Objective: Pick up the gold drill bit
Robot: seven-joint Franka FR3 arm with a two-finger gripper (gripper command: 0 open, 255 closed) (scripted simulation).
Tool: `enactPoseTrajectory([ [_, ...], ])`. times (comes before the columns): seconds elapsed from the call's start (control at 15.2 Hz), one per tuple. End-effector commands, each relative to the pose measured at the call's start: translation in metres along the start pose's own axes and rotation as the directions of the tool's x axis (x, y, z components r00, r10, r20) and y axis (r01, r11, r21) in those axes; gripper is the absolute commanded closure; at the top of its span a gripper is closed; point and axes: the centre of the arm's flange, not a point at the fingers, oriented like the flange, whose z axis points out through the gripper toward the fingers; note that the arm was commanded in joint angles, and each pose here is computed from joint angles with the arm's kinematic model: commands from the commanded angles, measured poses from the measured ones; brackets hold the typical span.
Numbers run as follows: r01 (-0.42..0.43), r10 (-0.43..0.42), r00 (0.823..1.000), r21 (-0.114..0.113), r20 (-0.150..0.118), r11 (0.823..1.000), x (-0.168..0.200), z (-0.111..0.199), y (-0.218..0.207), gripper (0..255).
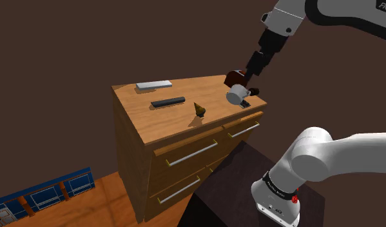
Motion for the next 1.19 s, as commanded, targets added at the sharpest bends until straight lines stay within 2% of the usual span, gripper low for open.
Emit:
enactPoseTrajectory([
  [0.0,0.0,0.0,1.0,0.0,0.0,1.0,0.0,0.0,0.0,0],
  [0.53,-0.019,0.026,0.991,0.055,-0.134,0.998,0.021,0.098,0.006,0],
  [1.12,-0.031,0.063,0.958,0.119,-0.281,0.992,0.061,0.204,0.008,0],
])
